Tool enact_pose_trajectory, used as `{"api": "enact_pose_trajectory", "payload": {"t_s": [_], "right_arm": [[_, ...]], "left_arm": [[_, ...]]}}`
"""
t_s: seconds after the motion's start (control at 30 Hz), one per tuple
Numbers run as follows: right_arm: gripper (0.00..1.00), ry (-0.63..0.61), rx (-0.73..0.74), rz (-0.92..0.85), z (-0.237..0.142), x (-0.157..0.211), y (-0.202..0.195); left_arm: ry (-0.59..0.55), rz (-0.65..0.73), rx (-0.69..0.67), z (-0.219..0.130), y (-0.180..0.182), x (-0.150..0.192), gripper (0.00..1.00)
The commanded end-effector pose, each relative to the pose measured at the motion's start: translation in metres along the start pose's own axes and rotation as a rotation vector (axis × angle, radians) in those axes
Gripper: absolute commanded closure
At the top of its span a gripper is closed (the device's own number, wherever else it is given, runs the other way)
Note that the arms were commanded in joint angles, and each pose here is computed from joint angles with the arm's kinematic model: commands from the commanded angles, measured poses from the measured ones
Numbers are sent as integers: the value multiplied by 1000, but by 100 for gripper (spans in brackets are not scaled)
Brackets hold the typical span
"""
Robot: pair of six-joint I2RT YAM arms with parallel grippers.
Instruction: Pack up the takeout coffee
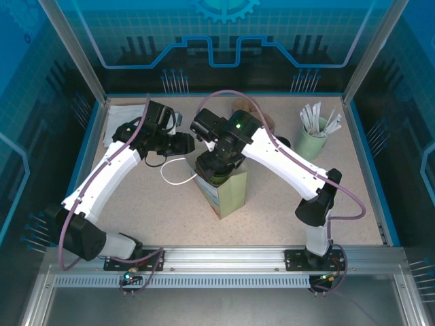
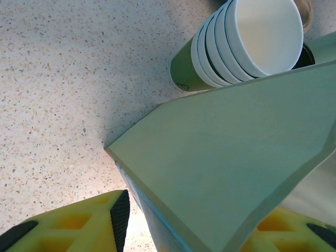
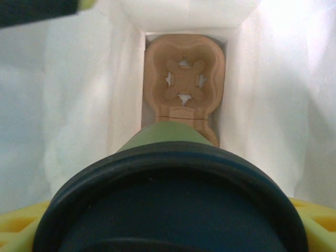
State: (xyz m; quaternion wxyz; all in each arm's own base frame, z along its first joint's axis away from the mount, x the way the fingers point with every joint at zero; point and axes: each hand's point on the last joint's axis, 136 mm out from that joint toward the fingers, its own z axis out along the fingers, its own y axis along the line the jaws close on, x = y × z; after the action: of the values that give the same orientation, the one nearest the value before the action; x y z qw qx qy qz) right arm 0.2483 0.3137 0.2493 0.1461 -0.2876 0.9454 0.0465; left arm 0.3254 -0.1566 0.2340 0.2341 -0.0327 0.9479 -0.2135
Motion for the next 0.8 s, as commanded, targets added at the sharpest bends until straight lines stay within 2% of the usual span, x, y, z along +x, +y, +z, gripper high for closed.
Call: {"api": "enact_pose_trajectory", "payload": {"t_s": [0.0,0.77], "right_arm": [[21,39,19,-2,1,10,-12],[20,125,42,-28,49,26,-14]], "left_arm": [[-14,-11,-4,-4,2,0,52],[-15,-6,-6,-5,1,-3,50]]}}
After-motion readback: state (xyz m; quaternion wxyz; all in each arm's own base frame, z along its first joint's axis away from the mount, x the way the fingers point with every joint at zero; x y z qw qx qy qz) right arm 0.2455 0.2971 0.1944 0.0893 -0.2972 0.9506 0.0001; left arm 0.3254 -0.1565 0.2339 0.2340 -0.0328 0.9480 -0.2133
